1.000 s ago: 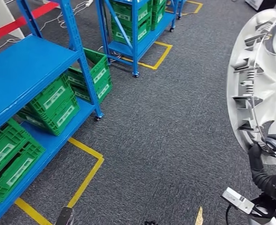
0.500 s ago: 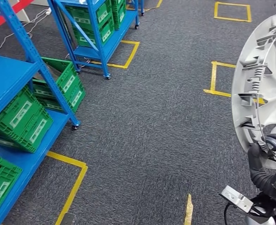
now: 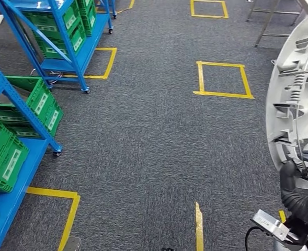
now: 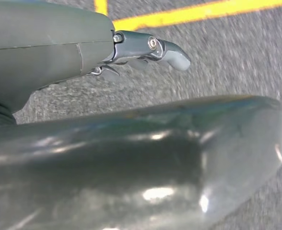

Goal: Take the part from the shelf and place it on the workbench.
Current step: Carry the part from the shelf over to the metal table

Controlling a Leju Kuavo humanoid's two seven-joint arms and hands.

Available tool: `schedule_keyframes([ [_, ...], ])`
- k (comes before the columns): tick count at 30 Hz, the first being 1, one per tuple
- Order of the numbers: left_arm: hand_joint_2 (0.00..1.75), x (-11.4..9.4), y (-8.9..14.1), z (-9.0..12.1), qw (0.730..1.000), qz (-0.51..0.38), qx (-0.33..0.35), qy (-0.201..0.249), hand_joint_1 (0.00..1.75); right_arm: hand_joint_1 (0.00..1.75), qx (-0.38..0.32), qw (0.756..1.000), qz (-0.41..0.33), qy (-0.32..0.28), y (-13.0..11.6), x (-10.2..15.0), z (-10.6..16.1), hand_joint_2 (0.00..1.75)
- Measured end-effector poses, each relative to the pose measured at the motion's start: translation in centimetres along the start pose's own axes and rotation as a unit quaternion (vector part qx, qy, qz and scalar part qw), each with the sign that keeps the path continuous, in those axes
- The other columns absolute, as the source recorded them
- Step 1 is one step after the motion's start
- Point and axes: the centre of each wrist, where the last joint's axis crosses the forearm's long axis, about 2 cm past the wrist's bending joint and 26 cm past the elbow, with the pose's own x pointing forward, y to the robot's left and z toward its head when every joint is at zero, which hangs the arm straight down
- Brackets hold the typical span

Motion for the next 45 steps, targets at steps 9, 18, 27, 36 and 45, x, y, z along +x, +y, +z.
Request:
schedule_keyframes([
  [9,0.0,0.5,0.1,-0.3,1.0,-0.003,0.0,-0.007,0.0,1.75,-0.002,1.0,-0.004,-0.001,0.1,0.2,-0.1,1.75],
  [18,0.0,0.5,0.2,-0.3,1.0,-0.003,0.0,-0.006,0.0,1.75,-0.003,1.0,-0.006,0.0,0.2,0.3,-0.1,1.75],
  [27,0.0,0.7,0.2,-0.5,1.0,-0.003,0.002,-0.009,0.0,1.75,-0.003,1.0,-0.008,0.001,0.2,0.5,-0.1,1.75],
  [36,0.0,1.4,0.3,-0.8,1.0,-0.002,0.002,-0.009,0.0,1.75,-0.004,1.0,-0.007,-0.002,0.5,0.4,-0.3,1.75],
  [45,0.0,2.8,0.2,-1.5,1.0,0.006,0.007,0.0,0.0,1.75,-0.006,1.0,-0.007,0.005,1.6,-0.4,-0.7,1.75],
])
